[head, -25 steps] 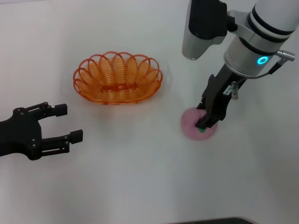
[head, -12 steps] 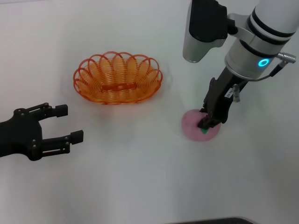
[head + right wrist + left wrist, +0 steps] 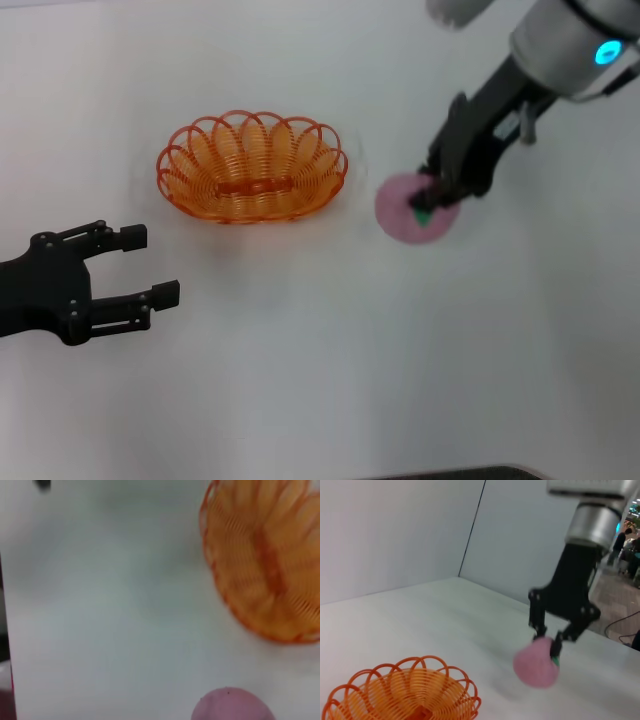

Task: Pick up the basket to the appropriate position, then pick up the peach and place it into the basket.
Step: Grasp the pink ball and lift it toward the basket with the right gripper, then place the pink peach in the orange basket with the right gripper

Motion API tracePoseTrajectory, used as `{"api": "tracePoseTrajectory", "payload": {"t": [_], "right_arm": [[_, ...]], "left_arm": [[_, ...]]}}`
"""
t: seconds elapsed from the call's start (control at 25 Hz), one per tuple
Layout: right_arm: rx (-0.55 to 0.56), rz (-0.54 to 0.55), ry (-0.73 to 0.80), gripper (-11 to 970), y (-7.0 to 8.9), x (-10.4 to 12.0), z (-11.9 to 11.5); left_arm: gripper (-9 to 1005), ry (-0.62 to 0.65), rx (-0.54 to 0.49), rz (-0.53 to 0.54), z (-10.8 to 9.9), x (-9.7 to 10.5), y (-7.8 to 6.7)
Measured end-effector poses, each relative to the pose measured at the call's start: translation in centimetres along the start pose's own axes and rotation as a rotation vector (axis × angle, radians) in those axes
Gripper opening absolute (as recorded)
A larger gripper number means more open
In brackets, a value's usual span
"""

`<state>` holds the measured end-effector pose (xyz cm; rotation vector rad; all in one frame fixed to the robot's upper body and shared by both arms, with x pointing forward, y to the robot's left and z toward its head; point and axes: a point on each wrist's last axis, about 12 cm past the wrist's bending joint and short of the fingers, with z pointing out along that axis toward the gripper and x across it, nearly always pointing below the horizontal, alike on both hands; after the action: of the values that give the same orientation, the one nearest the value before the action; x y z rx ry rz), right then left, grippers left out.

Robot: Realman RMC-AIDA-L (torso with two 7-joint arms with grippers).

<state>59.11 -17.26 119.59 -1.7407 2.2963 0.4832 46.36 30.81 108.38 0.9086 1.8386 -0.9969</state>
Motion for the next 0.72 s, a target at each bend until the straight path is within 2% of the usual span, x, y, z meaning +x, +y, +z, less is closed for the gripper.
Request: {"api": "tracePoseTrajectory", "payload": {"t": [0.2, 0.36, 0.56, 0.72], "right_arm": [[0.058, -0.03, -0.157, 262, -0.2, -1.6, -2.8], [0.102, -0.056, -0.265, 263, -0.6, -3.5, -3.1], [0.149, -0.09, -0.339, 264, -1.0, -5.7, -1.2], [0.147, -0.103, -0.369, 265, -1.2, -6.8, 1.8]], "left_arm": [[846, 0.0, 0.009, -0.004, 0.0, -0.1, -0.1], [846, -0.002, 0.03, -0.006, 0.0, -0.3, -0.2], [847, -0.003, 0.034, 0.0, 0.2, -0.5, -0.1], [847, -0.004, 0.038, 0.002, 0.3, -0.6, -0.1]]}}
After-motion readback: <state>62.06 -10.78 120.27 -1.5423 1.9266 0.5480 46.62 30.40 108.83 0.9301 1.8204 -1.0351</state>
